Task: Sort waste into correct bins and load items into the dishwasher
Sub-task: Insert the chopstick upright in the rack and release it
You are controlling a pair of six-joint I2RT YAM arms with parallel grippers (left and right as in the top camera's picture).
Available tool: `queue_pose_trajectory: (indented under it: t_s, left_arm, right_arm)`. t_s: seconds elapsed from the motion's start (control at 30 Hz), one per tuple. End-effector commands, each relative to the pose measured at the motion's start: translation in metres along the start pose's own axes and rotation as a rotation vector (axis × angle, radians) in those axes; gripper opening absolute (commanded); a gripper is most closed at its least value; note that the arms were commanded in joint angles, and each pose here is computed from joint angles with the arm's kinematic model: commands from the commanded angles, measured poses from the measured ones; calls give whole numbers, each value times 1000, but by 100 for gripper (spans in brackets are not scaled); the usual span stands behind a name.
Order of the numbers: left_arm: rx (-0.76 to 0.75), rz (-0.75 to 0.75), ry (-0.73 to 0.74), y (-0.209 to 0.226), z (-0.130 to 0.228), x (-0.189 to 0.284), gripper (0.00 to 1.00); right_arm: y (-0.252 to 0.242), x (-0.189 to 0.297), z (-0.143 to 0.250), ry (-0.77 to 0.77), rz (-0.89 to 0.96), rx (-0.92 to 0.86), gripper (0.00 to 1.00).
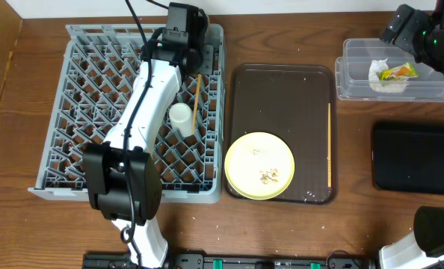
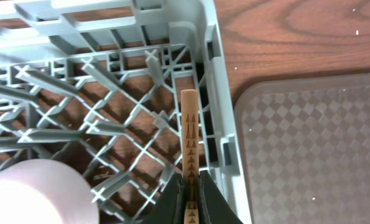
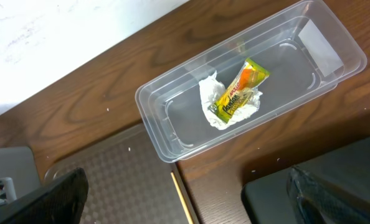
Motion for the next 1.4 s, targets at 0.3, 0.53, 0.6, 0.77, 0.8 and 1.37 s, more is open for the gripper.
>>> queue_pose_trajectory:
  t_s: [0.3,0.53,0.6,0.77,0.8,1.37]
  left_arm:
    - [84,16,20,-2,5,-26,8]
    - [85,9,51,0,12,-41,34]
    - [85,11,42,0,10,-39,47]
    - [89,13,30,-1,7,-33,58]
    - [100,14,26,-1,6,-32,58]
    - [218,-8,-157,18,-20,103,81]
  right_arm:
    - [-1,2,-2,-5,3,-3,99]
    - [-1,2,-2,-5,3,-3,99]
    - [-1,2,-2,-5,3,-3,99]
    - [-1,2,-2,-5,3,-3,99]
    - [-1,2,-2,-5,3,-3,99]
    - [-1,2,-2,-5,3,-3,99]
Point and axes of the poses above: each gripper's point midway between its finger pads, its own x axis back along the fingers, its own y axis along the line the jaws close on, z = x × y, the point moved 4 cm from there along x, back along the fingers, and after that the axes turned 5 degrees about x, right-handed, at the moved point
